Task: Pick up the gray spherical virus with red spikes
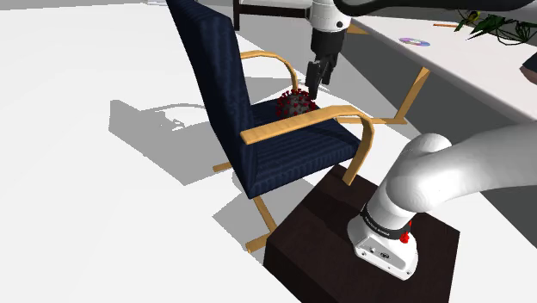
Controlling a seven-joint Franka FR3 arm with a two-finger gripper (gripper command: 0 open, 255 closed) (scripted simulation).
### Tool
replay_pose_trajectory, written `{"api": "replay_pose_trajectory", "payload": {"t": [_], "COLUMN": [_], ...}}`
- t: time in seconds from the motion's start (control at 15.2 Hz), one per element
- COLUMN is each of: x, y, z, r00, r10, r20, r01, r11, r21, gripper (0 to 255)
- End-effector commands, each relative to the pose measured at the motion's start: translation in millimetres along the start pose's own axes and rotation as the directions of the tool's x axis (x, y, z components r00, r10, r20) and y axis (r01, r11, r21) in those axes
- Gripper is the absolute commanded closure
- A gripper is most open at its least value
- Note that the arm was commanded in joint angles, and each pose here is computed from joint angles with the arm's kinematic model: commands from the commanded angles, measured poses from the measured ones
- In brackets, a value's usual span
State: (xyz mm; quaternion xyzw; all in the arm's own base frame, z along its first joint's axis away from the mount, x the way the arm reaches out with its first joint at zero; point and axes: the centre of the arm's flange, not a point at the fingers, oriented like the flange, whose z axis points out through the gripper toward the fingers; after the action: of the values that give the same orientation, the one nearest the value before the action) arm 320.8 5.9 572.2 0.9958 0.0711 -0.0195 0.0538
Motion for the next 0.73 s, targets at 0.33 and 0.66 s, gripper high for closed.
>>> {"api": "replay_pose_trajectory", "payload": {"t": [0.33, 0.66], "x": [48, 78], "y": [-16, -17], "z": [37, 69], "r00": [0.98, 0.952], "r10": [0.183, 0.273], "r20": [-0.074, -0.135], "r01": [-0.196, -0.305], "r11": [0.947, 0.873], "r21": [-0.253, -0.381], "gripper": [0, 0]}}
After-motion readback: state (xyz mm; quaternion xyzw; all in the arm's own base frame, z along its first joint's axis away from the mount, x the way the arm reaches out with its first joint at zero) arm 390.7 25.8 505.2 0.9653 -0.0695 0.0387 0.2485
